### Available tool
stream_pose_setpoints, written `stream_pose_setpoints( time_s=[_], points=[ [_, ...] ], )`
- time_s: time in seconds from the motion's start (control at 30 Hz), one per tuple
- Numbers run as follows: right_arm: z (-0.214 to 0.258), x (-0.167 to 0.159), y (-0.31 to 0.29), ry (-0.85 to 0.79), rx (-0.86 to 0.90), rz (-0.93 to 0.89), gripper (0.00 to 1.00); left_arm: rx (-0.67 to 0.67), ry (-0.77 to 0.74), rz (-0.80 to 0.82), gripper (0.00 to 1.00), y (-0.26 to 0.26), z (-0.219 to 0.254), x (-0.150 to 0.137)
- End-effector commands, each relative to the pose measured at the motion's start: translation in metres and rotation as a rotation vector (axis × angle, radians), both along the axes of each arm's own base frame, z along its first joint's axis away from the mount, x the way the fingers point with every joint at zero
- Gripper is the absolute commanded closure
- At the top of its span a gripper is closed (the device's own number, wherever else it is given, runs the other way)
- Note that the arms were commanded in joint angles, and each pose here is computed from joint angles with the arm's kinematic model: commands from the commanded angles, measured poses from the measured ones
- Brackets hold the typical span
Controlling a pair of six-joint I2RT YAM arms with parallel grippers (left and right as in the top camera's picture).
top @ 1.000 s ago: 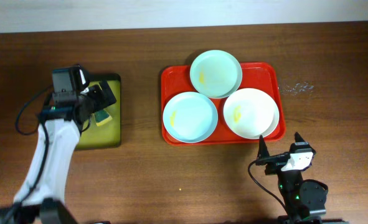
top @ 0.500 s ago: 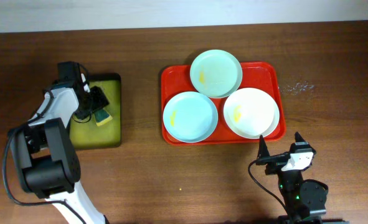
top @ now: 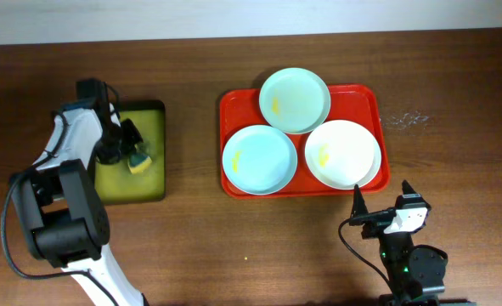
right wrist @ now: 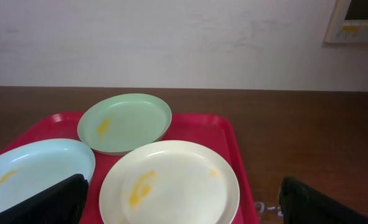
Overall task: Clean dirty plates on tray and stack at the side
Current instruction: 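Grasp the sponge with the left gripper and move it onto the blue plate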
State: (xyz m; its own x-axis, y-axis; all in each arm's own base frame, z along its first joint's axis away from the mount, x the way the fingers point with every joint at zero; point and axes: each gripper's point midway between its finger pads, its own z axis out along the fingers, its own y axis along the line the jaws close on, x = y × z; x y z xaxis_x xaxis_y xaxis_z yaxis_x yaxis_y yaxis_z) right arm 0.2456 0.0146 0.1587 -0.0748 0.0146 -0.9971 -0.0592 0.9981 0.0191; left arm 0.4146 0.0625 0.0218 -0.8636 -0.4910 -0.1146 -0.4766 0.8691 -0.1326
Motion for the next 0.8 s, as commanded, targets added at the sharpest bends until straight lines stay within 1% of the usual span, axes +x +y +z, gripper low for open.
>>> stream_pose_setpoints(
  time_s=[0.0,0.03,0.1,0.13,0.17,0.2,0.23,0.27,0.3,0.37,0.43,0.47,0.5,0.53,0.57,0.6,0.63,0.7,0.73,0.77],
  points=[
    [-0.003,0.0,0.001,0.004,-0.005,0.003,0.01,0.017,-0.085,0.001,1.0,0.008,0.07,0.031],
    [-0.003,0.0,0.001,0.004,-0.005,0.003,0.01,0.02,-0.103,0.001,1.0,0.009,0.096,0.035],
    [-0.003,0.0,0.001,0.004,-0.005,0.003,0.01,0.03,-0.137,-0.009,1.0,0.01,0.133,0.036],
    [-0.003,0.0,0.001,0.004,-0.005,0.003,0.01,0.044,-0.134,-0.035,1.0,0.011,0.132,0.035],
    [-0.003,0.0,0.001,0.004,-0.005,0.003,0.01,0.06,-0.106,-0.033,1.0,0.013,0.121,0.031],
    [-0.003,0.0,0.001,0.004,-0.005,0.003,0.01,0.09,-0.038,-0.029,1.0,0.017,0.089,0.021],
    [-0.003,0.0,0.001,0.004,-0.005,0.002,0.01,0.075,-0.007,-0.032,1.0,0.014,0.058,0.013],
    [-0.003,0.0,0.001,0.004,-0.005,0.003,0.01,0.047,0.012,-0.037,1.0,0.008,0.044,0.006],
    [-0.003,0.0,0.001,0.004,-0.005,0.003,0.01,0.041,0.007,-0.062,1.0,0.006,0.05,0.006],
    [-0.003,0.0,0.001,0.004,-0.005,0.003,0.01,-0.021,-0.091,-0.147,1.0,-0.008,0.102,0.016],
    [-0.003,0.0,0.001,0.004,-0.005,0.003,0.01,-0.004,-0.207,-0.162,1.0,-0.011,0.16,0.02],
    [-0.003,0.0,0.001,0.004,-0.005,0.003,0.01,0.022,-0.249,-0.166,1.0,-0.013,0.179,0.014],
    [-0.003,0.0,0.001,0.004,-0.005,0.003,0.01,0.1,-0.185,-0.158,1.0,-0.005,0.162,0.007],
    [-0.003,0.0,0.001,0.004,-0.005,0.003,0.01,0.064,-0.11,-0.181,1.0,-0.016,0.123,-0.001],
    [-0.003,0.0,0.001,0.004,-0.005,0.003,0.01,0.004,-0.074,-0.203,1.0,-0.03,0.086,-0.006],
    [-0.003,0.0,0.001,0.004,-0.005,0.002,0.01,-0.019,-0.049,-0.215,1.0,-0.038,0.059,-0.013],
    [-0.003,0.0,0.001,0.004,-0.005,0.003,0.01,-0.019,-0.042,-0.216,1.0,-0.038,0.056,-0.015],
    [-0.003,0.0,0.001,0.005,-0.005,0.002,0.01,-0.013,-0.067,-0.213,1.0,-0.037,0.083,-0.011],
    [-0.004,0.0,0.001,0.008,-0.005,0.003,0.01,-0.007,-0.103,-0.218,1.0,-0.038,0.11,-0.008],
    [-0.004,0.0,0.001,0.008,-0.005,0.003,0.01,-0.009,-0.17,-0.237,1.0,-0.046,0.148,-0.006]
  ],
)
